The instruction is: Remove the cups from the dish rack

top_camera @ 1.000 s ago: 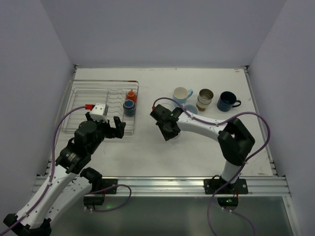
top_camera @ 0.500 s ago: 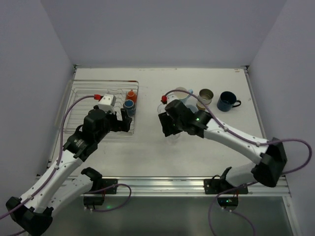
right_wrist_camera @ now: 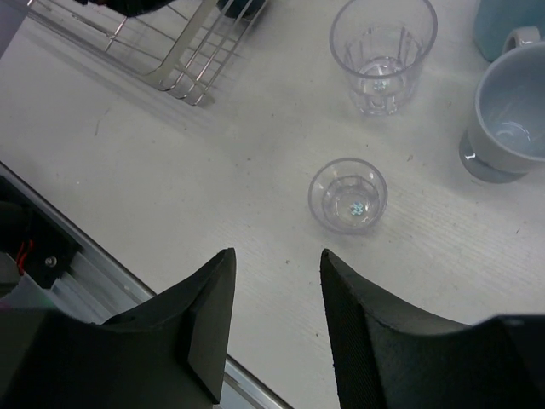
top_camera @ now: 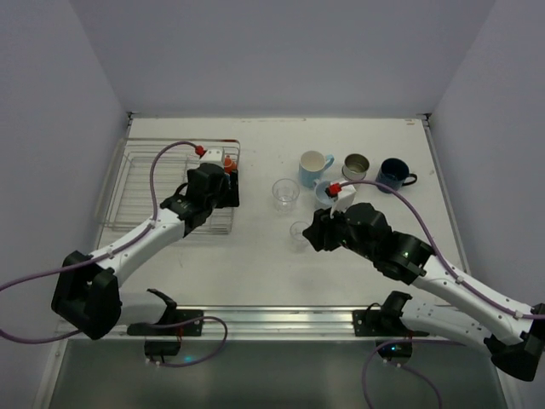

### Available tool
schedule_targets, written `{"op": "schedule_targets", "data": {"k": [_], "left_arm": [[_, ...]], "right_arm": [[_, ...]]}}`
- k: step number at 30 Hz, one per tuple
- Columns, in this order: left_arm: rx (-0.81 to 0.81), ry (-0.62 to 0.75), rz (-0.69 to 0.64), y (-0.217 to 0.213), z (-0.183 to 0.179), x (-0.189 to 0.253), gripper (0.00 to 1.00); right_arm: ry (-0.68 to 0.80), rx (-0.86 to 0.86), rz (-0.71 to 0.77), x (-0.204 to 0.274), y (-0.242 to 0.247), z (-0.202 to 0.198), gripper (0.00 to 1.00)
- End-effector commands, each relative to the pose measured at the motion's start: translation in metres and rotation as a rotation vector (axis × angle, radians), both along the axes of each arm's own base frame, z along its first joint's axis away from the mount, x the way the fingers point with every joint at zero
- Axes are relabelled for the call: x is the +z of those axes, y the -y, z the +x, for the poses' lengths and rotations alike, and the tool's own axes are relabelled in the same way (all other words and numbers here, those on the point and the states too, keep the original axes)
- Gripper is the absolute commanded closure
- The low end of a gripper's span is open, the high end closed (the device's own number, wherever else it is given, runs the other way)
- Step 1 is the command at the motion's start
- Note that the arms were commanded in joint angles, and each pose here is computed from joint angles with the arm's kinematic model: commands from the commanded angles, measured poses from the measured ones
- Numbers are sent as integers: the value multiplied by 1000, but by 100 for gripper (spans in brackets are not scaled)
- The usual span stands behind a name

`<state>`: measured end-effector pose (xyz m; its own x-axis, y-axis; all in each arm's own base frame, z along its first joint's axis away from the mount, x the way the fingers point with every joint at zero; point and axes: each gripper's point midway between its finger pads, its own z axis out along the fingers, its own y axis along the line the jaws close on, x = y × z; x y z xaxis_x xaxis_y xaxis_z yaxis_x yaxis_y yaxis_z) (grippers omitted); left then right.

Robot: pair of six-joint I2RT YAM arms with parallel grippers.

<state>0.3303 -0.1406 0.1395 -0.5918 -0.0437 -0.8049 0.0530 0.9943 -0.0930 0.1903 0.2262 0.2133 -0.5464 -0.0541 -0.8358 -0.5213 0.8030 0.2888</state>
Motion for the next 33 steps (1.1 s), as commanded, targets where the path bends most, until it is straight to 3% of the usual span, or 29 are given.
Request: {"op": "schedule_targets", "data": {"k": [1,9,18,33], "left_arm": [[139,157,-23,-5,45,39,14],[223,137,-26,-15,72,18,19],[194,112,-11,-5,96,6,23],[198,31,46,-9,96,-37,26]], "right_arm": [[36,-7,55,6,0,0,53],[23,23,57,-5,-3,-6,56],[-7,57,74,-12,-10,-10,56],[-9,67,79,-9,-15,-9,56]]}}
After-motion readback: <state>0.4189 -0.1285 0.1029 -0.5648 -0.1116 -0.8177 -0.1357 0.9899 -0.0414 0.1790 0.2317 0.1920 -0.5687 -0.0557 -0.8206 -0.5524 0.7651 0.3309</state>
